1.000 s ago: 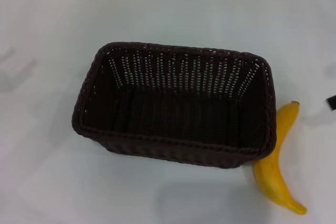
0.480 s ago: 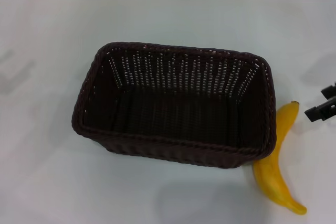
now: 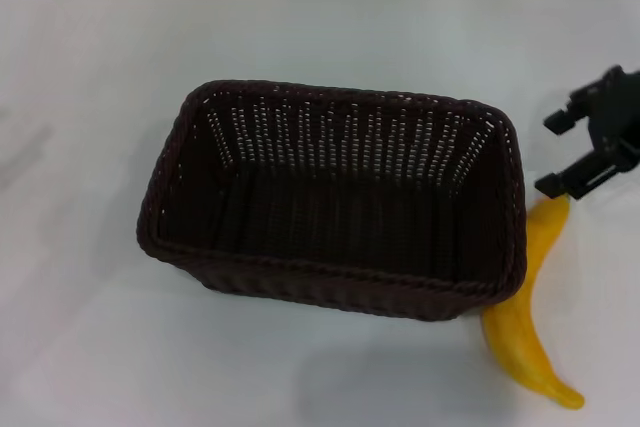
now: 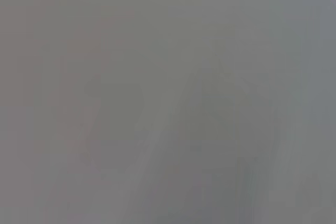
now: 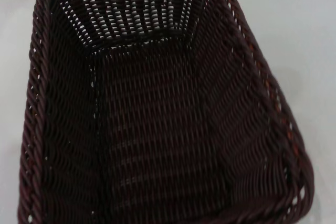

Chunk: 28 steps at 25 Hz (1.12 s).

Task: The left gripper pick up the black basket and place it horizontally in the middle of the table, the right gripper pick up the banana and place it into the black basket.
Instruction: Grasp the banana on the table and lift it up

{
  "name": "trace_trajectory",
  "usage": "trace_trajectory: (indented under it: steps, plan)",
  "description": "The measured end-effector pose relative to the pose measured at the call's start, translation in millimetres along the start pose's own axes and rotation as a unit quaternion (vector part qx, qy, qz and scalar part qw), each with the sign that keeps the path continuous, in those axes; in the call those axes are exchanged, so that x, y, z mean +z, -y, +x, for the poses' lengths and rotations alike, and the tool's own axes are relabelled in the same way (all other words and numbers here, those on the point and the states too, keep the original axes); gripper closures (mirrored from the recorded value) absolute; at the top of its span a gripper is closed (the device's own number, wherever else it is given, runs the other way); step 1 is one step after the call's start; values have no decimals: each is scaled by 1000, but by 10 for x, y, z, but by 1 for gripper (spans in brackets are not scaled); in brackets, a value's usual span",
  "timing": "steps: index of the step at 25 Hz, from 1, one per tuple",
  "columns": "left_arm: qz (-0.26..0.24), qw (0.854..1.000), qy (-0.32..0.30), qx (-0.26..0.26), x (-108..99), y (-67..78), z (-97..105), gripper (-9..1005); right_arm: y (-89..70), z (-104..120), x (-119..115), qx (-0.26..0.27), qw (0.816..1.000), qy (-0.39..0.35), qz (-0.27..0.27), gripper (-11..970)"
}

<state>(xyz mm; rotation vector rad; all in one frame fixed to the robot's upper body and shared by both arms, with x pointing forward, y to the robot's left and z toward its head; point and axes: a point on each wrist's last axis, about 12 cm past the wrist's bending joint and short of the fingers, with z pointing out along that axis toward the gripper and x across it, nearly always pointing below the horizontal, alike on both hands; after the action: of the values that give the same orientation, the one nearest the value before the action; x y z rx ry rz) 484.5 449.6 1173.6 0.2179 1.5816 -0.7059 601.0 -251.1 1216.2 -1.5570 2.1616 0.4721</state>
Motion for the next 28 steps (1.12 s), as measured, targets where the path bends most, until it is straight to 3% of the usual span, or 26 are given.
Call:
trace_trajectory:
  steps: [6, 13, 22, 23, 28]
  plan:
    - [-17, 1000, 11, 3, -174, 41, 134, 192, 161, -137, -4, -59, 998, -30, 1, 91]
    - [-31, 997, 69, -35, -419, 250, 408, 192, 352, 2, -198, -147, 984, -101, 29, 91]
    - [-38, 995, 71, -59, -536, 363, 739, 191, 179, 156, -83, -226, 959, -166, -35, 90]
    - [-37, 995, 75, -55, -532, 376, 799, 191, 83, 150, -27, -253, 953, -164, -34, 90]
    - [-39, 995, 76, -44, -529, 384, 861, 192, -76, 70, 89, -280, 944, -163, -59, 90]
